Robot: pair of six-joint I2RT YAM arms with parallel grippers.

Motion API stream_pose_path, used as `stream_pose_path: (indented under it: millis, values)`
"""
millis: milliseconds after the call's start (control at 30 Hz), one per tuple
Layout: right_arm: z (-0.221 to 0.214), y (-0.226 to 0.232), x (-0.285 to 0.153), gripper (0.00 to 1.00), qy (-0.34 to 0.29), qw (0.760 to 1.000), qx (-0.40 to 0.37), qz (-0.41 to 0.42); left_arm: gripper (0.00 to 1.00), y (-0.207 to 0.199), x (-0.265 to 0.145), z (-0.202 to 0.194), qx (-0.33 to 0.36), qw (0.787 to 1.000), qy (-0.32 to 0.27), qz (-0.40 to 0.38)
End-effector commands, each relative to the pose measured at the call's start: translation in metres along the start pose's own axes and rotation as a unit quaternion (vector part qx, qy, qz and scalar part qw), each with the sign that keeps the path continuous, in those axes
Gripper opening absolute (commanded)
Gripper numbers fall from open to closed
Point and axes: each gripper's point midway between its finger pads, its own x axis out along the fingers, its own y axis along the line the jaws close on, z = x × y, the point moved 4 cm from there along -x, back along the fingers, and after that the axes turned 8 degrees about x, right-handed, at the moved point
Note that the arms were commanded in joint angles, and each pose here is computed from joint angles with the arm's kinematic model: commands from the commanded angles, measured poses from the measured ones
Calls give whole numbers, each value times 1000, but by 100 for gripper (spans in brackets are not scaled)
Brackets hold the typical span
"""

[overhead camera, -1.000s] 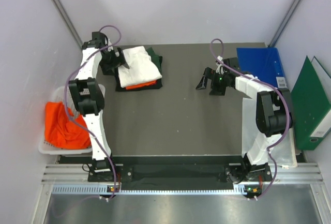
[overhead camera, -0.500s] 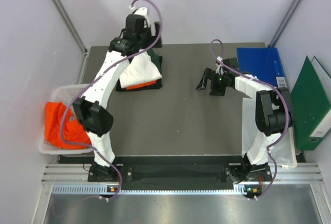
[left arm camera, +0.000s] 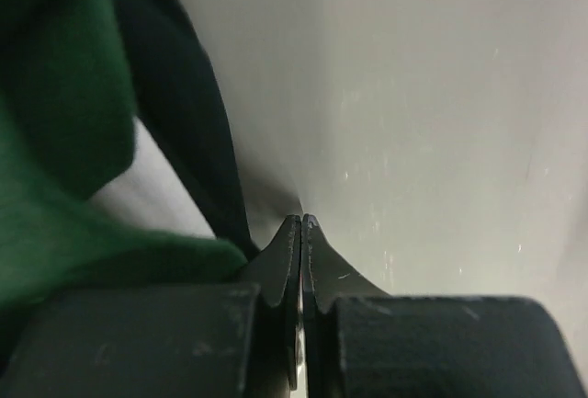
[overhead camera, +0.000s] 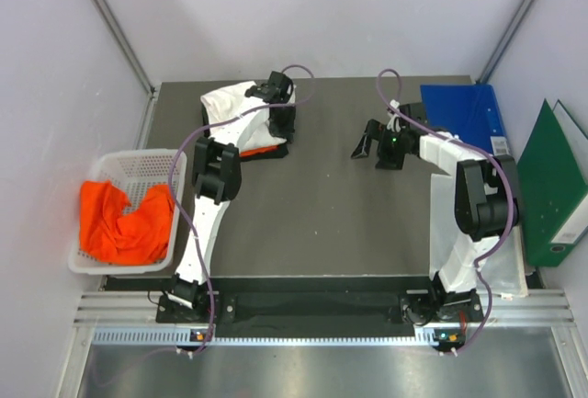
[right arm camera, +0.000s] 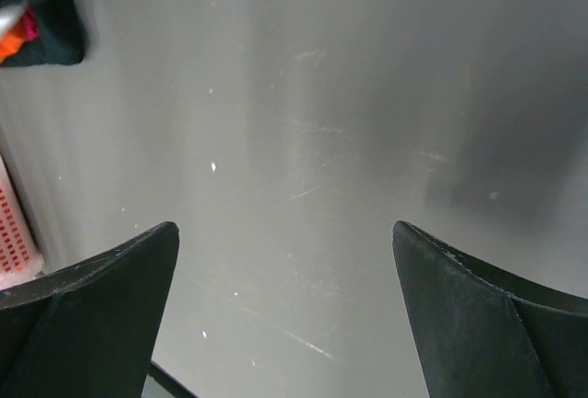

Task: Fold and stack the t-shirts
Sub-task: Put the neatly folded tshirt into the corner of the board with the left arm

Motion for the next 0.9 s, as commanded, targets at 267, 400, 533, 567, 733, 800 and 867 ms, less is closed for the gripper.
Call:
stream_pose_path:
  millis: [267,400,533,567,733,800,867]
  values:
    - [36,15,-16,100,-55,998,-6,20,0,25,-35,-19,-7,997,48,54]
    - [35,14,-14,99,-54,998,-1,24,0,52,-35,-28,-36,994,62,79]
    - [32,15,-14,100,-52,998,7,29,0,86,-46,-23,-69,991,48,108]
    - [32,15,-14,100,-51,998,8,32,0,101,-49,-22,-82,989,43,114]
    - [32,16,-14,100,-48,998,8,32,0,154,-58,-22,-126,982,28,135]
    - [33,17,-14,100,-49,998,9,32,0,180,-65,-25,-151,977,24,147]
    - [33,17,-14,100,-47,998,10,33,0,199,-71,-28,-168,973,21,154]
